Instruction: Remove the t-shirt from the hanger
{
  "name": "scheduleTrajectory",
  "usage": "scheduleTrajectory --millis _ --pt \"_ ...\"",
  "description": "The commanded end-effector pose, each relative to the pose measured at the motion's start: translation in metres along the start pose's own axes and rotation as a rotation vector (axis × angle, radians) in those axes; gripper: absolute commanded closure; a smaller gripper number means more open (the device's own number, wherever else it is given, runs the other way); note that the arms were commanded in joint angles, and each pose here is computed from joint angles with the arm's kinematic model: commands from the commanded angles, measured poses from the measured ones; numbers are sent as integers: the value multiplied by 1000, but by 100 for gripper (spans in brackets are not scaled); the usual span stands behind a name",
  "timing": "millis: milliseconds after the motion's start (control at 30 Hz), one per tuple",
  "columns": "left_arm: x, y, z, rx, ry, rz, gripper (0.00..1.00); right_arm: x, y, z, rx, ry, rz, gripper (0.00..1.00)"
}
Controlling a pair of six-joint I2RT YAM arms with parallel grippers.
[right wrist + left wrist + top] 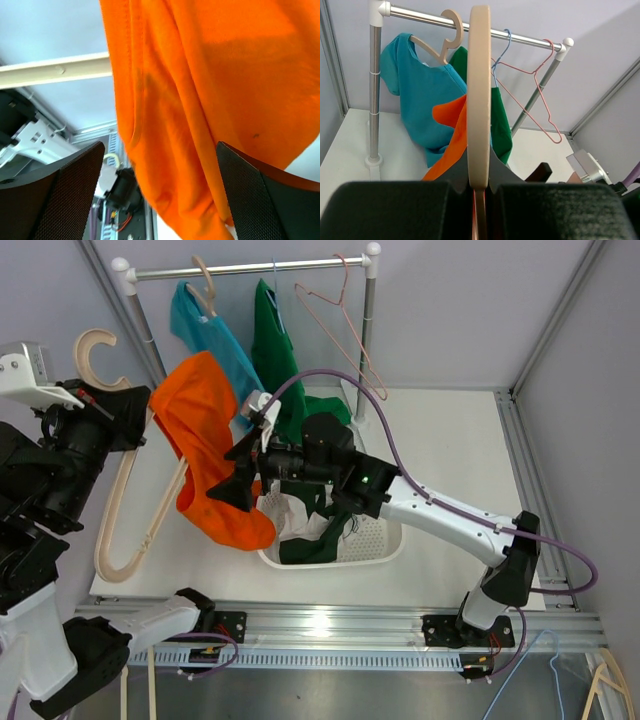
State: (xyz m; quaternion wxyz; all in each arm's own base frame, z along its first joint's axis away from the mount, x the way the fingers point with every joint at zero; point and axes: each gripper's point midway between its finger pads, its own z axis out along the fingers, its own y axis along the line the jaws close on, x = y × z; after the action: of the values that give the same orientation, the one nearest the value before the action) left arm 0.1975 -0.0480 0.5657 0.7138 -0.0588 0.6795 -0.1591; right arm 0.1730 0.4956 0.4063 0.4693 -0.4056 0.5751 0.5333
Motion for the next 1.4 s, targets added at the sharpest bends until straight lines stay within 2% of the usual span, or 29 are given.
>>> scheduleTrajectory --millis 0,267,300,333,400,433,467,500,667,1000,1133,1200,1233,1267,1300,1367 --pt "-18 -12 -8 66 -59 -30 99 -23 -10 14 70 -91 -62 2" --pt "-21 -10 -16 74 -68 -35 99 -10 -29 50 111 -81 -66 1" --pt "-21 -10 -17 78 -67 -37 99 -8 -33 53 131 -83 -69 1" --pt "-20 -12 -17 84 -64 -39 99 -8 -36 54 147 -91 -73 6" --pt "-19 -12 -19 92 -63 -41 99 -6 -47 56 196 -110 -70 22" --pt "-19 -13 -19 96 -62 -42 99 -8 -50 56 203 -121 -66 77" --pt "-18 -13 -21 102 -59 -41 99 -10 -55 55 230 -133 -62 97" --pt "-17 -14 -22 108 -59 -42 99 -11 -56 55 232 -136 -62 100" --pt "-15 -13 -33 132 -56 -28 99 -21 -67 38 265 -142 -93 100" --pt "2 -11 -65 207 -14 -4 99 -56 -162 -9 452 -182 -134 100" --pt "5 -5 -81 213 -19 13 99 -72 -183 -18 473 -205 -146 100" --pt "1 -1 -88 214 -42 15 99 -74 -189 -16 467 -194 -144 100" --pt "7 2 -84 194 -36 26 99 -97 -183 -18 455 -233 -164 100" --pt "5 5 -84 182 -51 27 99 -101 -179 -19 446 -216 -163 100" --pt "7 12 -79 143 -74 34 99 -130 -168 -21 428 -262 -185 100" --pt "6 22 -74 88 -105 34 99 -147 -153 -25 399 -269 -187 100"
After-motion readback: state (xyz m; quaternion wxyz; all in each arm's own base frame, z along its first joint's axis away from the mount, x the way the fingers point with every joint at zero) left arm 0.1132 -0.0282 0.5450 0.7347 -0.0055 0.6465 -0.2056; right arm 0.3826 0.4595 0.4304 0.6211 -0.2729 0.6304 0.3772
